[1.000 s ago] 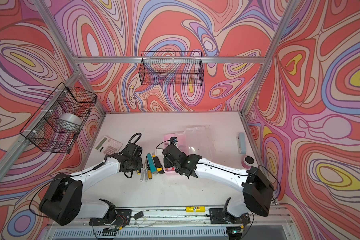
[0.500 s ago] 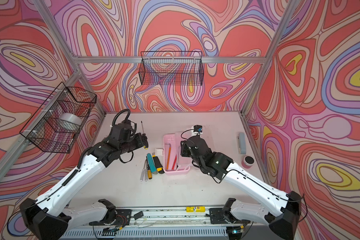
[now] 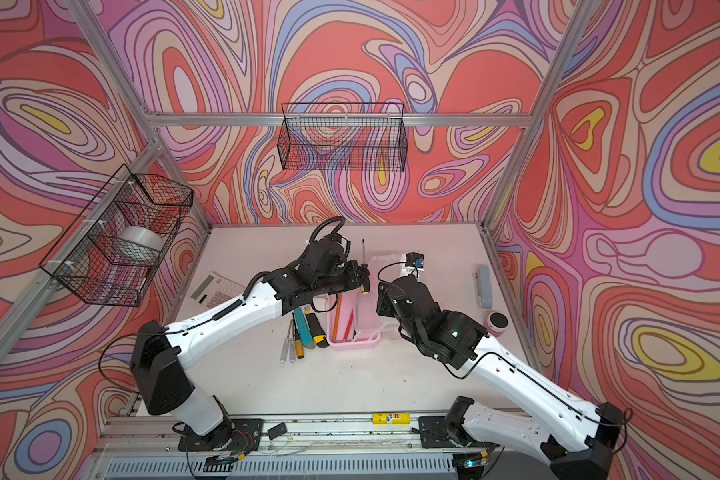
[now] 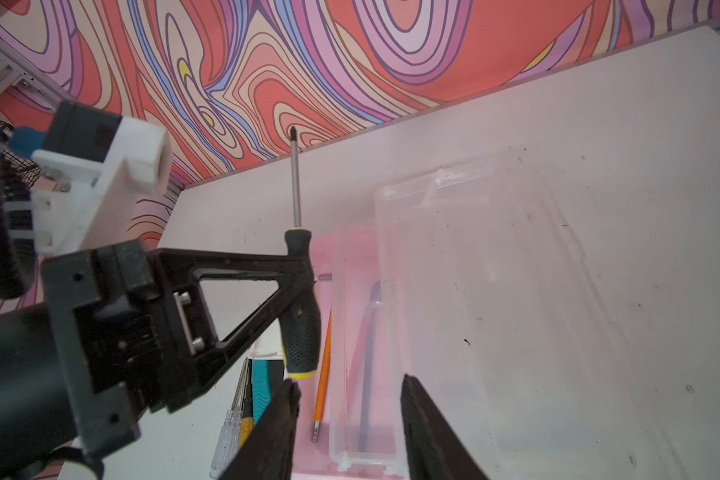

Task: Pack the tool kit
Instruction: 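Lift the screwdriver over the box with the left gripper while the right gripper moves aside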

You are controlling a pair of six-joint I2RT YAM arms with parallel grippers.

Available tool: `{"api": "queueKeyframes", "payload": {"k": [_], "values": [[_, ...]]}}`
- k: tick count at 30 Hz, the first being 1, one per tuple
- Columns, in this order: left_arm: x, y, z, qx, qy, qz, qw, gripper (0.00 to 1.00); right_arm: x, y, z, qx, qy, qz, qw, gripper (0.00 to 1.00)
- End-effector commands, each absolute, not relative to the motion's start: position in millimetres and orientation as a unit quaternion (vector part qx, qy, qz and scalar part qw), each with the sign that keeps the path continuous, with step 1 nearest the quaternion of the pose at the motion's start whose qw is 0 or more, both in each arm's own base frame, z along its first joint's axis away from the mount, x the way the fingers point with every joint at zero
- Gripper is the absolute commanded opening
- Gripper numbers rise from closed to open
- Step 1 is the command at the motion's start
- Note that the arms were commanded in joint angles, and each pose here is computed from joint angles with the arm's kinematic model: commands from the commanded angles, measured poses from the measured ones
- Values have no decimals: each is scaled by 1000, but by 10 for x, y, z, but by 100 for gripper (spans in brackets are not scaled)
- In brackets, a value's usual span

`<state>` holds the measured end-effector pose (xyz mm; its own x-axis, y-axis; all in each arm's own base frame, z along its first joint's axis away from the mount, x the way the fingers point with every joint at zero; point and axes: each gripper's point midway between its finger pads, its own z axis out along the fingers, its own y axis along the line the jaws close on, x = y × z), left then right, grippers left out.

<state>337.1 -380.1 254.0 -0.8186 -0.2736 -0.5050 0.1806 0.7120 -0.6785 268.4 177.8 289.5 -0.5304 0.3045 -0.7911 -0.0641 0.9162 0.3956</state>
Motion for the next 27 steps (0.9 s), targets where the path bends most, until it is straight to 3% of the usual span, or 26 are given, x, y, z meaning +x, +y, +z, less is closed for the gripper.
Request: {"api": "queueKeyframes", "payload": {"k": [1,13,23,27], "values": [[3397,-4104,2606,-25,862,-415,289,0,2656,1619,2901,80,851,172,490,43],[3274,-4427,2061,-47,882,-400,245,0,2621,1566,2881,78,852,168,489,44],[3269,-4398,1768,-63,897,-375,226,0,2656,1597,2874,66,856,160,486,44],[3281,-4414,1786,-55,898,-372,228,28,2684,1640,2857,64,858,163,483,45]]}}
